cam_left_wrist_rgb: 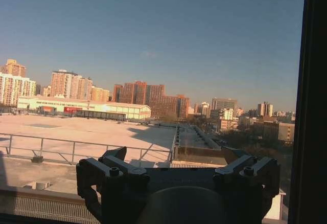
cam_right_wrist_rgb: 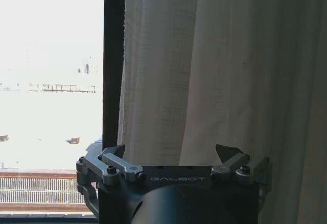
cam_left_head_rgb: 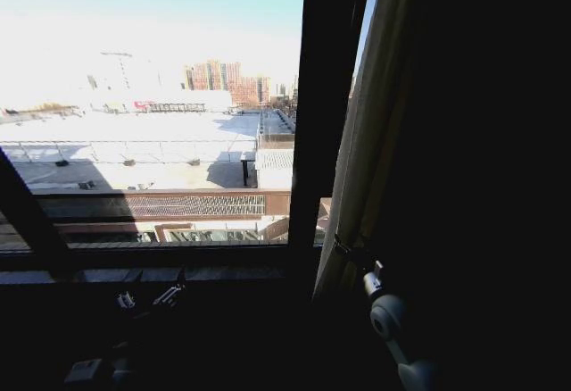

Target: Open the curtains by pulling them apart, changing their state from closed to fully open.

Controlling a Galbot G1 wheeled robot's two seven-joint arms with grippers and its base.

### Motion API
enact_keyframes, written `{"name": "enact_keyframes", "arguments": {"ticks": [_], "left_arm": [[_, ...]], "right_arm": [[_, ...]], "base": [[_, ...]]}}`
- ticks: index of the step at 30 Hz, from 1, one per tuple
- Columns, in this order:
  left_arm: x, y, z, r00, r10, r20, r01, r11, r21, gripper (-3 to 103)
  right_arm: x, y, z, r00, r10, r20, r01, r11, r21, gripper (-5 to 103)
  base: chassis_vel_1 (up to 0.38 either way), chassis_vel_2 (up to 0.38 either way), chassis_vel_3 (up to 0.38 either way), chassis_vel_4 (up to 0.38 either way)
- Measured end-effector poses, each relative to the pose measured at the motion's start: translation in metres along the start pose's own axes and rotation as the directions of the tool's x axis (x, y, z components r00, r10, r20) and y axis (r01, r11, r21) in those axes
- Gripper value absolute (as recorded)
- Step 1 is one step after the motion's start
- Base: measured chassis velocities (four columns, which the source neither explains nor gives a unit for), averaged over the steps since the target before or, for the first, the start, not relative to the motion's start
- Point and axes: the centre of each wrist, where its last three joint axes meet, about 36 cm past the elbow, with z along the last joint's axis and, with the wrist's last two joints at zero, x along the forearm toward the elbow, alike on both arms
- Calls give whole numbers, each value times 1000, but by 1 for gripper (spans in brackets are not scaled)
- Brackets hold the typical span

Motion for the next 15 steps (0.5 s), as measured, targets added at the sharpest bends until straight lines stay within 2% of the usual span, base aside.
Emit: {"name": "enact_keyframes", "arguments": {"ticks": [3,8,15], "left_arm": [[0,1,3,1000,-19,-9,19,1000,1,100],[0,2,4,1000,-20,-20,20,1000,-2,100],[0,0,2,999,-7,-51,8,1000,8,100]], "right_arm": [[11,4,2,1000,5,5,-5,1000,15,99],[19,8,-2,999,14,41,-16,998,53,100],[25,9,-14,996,20,82,-25,998,52,100]], "base": [[0,0,0,0],[0,0,0,0],[0,0,0,0]]}}
